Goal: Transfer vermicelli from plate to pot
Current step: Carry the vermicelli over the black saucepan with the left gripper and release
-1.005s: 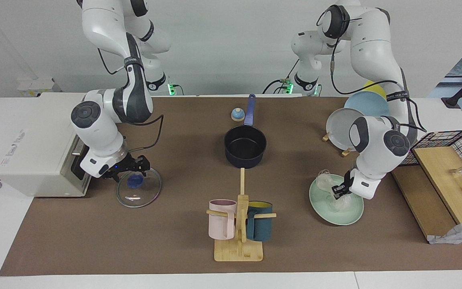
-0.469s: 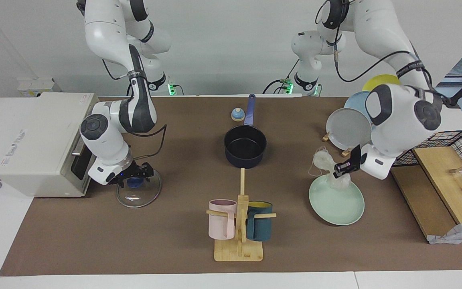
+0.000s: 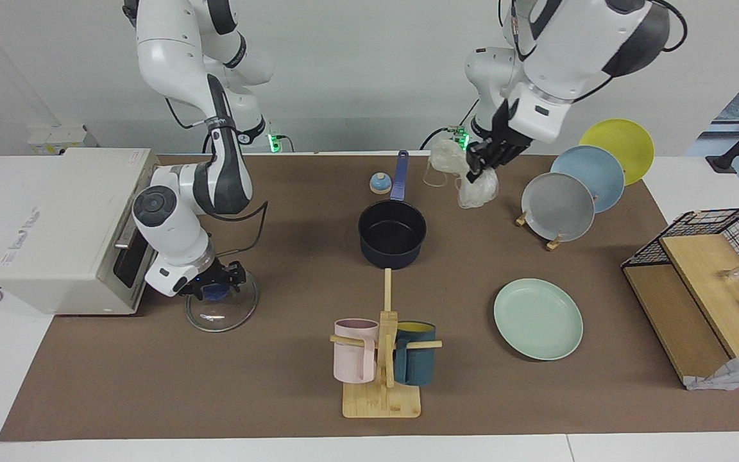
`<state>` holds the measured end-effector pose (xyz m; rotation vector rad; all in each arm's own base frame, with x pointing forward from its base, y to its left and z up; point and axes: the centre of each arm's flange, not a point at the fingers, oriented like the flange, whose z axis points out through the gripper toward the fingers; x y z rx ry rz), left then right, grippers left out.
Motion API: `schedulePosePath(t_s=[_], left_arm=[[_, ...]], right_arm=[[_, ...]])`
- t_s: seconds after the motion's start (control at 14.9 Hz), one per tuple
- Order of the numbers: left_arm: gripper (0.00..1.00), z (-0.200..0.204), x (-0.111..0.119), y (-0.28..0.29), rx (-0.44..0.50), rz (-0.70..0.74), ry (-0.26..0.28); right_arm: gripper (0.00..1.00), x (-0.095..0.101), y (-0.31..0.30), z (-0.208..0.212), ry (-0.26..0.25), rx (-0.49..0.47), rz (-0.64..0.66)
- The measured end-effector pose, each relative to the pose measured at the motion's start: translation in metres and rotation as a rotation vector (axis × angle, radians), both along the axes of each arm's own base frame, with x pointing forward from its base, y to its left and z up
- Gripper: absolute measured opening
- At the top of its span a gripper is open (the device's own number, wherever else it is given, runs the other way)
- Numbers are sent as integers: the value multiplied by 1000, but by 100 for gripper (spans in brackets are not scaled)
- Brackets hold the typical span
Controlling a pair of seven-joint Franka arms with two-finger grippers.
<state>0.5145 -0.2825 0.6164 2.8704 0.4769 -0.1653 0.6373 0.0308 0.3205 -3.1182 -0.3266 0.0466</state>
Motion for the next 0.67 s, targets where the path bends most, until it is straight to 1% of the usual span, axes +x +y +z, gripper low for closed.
schedulePosePath(t_s=[0.07, 0.2, 0.27, 0.34, 0.4, 0.47, 0.67], left_arm=[[18, -20, -12, -19, -5, -12, -4], [18, -69, -37, -45, -8, -33, 1], [18, -93, -47, -54, -6, -40, 12], [18, -112, -52, -59, -7, -42, 21], [18, -130, -53, -62, -6, -38, 27], [18, -146, -50, -63, -4, -30, 33], [18, -193, -39, -68, -5, -9, 26]], right_arm=[[85, 0, 0, 0, 0, 0, 5], [74, 0, 0, 0, 1, 0, 10], [74, 0, 0, -1, 1, 0, 16], [70, 0, -1, -1, 2, 0, 23], [70, -1, -1, -1, 2, 1, 30], [66, -1, -1, 0, 1, 1, 35], [66, -1, -1, 0, 2, 1, 44]])
